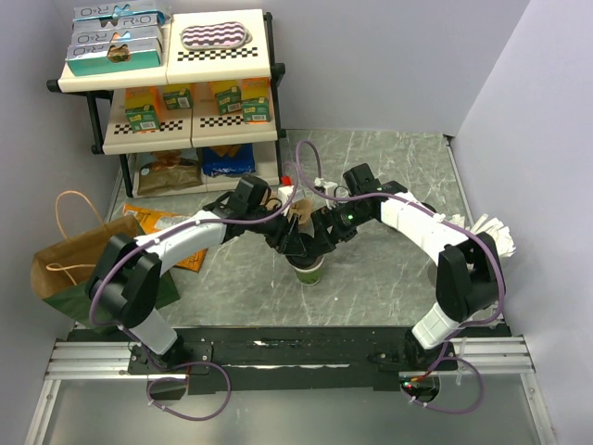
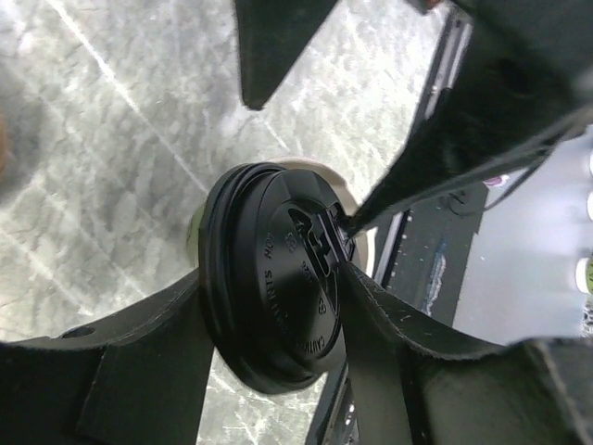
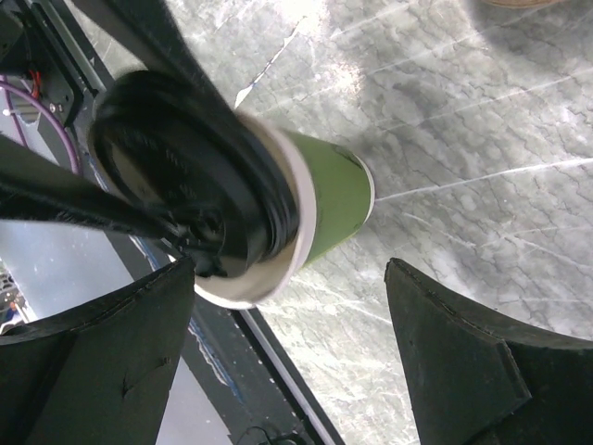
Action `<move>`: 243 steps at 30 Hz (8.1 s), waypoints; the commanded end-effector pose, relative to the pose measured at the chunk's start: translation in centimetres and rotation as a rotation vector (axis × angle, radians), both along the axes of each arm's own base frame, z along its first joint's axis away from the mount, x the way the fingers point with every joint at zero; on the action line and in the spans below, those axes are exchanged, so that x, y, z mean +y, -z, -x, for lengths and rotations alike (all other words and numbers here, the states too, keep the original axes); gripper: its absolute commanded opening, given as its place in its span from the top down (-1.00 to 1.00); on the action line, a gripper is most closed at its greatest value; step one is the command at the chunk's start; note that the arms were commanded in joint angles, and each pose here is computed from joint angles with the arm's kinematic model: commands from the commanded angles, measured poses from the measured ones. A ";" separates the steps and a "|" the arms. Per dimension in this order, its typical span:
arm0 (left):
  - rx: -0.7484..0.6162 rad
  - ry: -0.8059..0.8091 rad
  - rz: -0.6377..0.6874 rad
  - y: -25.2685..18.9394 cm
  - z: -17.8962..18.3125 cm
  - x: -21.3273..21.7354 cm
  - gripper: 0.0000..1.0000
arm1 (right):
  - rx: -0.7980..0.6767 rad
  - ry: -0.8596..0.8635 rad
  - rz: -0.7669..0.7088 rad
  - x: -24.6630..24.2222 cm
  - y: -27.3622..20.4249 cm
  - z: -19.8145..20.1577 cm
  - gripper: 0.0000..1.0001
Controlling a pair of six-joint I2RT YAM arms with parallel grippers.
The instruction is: Pack the takeout coffee
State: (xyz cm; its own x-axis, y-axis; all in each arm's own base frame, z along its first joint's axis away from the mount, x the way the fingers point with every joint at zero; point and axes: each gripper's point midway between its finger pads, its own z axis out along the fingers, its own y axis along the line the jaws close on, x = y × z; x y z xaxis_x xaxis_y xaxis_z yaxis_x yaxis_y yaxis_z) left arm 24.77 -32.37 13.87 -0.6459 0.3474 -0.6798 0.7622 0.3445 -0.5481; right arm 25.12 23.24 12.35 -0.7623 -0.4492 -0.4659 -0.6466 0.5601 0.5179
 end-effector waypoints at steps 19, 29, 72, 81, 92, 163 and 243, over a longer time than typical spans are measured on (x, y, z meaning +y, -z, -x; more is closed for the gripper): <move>-0.177 -0.065 -0.038 -3.0 -2.7 0.1 -0.15 | -0.033 -0.021 -0.037 0.6 -1.6 0.2 -0.79; -0.093 0.035 0.026 -3.0 0.3 -1.0 -0.13 | -0.034 -0.015 -0.023 0.4 -1.4 -0.1 -0.78; -0.075 0.070 0.007 -1.7 1.6 -1.2 -0.03 | -0.054 -0.024 0.041 -1.2 -0.8 1.1 -0.75; -0.067 0.059 0.011 -1.4 1.4 -1.3 -0.06 | -0.043 -0.033 0.023 -1.2 -0.6 1.7 -0.78; -0.038 0.071 0.018 -0.2 1.8 -1.4 -0.04 | 0.041 -0.047 -0.141 -0.8 -0.2 2.7 -0.76; 0.150 0.175 0.213 -1.4 1.1 -1.7 -0.12 | 0.242 0.039 -0.372 -4.8 -0.7 1.9 -0.89; 0.311 0.081 0.089 6.5 1.6 -1.7 0.05 | 0.579 0.063 0.279 -7.7 11.5 4.9 -0.29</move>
State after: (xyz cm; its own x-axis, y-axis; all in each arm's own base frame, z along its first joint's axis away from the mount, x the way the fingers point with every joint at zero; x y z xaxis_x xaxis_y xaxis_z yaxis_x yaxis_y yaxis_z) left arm 23.27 -34.53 11.27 -0.7731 0.3313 -0.5408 0.6040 0.1246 -0.7871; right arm 18.59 19.37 8.89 -0.9117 -0.3475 0.2190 -0.0133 0.5579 0.8298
